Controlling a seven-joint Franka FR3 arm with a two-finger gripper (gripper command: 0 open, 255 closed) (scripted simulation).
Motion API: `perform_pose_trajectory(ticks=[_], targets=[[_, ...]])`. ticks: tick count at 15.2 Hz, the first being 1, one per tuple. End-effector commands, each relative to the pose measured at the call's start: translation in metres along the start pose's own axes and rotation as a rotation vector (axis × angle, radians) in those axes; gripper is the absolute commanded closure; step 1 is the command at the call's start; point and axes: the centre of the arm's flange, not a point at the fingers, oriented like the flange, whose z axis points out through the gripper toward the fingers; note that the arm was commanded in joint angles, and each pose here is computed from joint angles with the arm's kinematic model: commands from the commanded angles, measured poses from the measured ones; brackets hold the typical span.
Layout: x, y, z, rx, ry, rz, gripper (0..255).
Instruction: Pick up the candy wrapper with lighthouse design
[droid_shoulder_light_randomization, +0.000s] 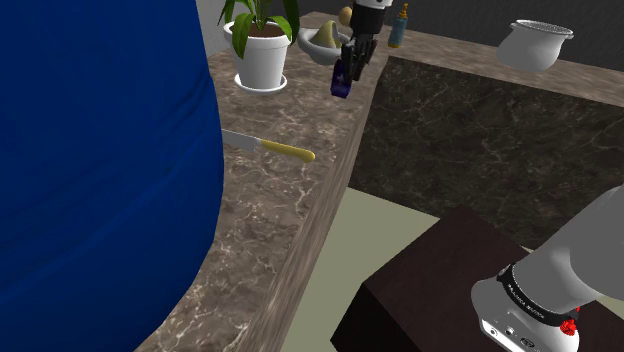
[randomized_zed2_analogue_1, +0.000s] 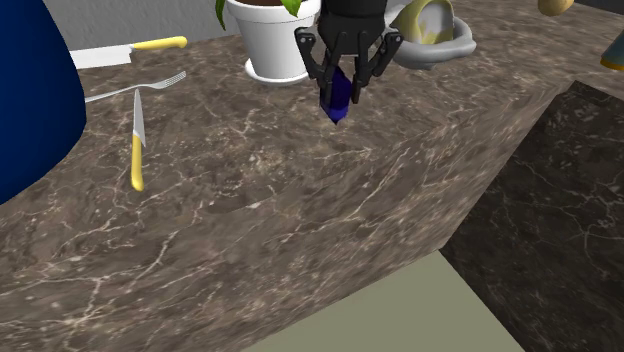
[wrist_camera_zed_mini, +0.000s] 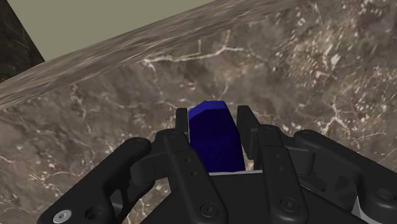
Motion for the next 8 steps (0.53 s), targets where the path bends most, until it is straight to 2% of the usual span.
perform_pose_trajectory(ticks=[1,8], targets=[[0.0,0.0,-0.011,0.0,0.0,0.0,255],[0.001,-0.001,-0.048,0.0,0.0,0.0,255]])
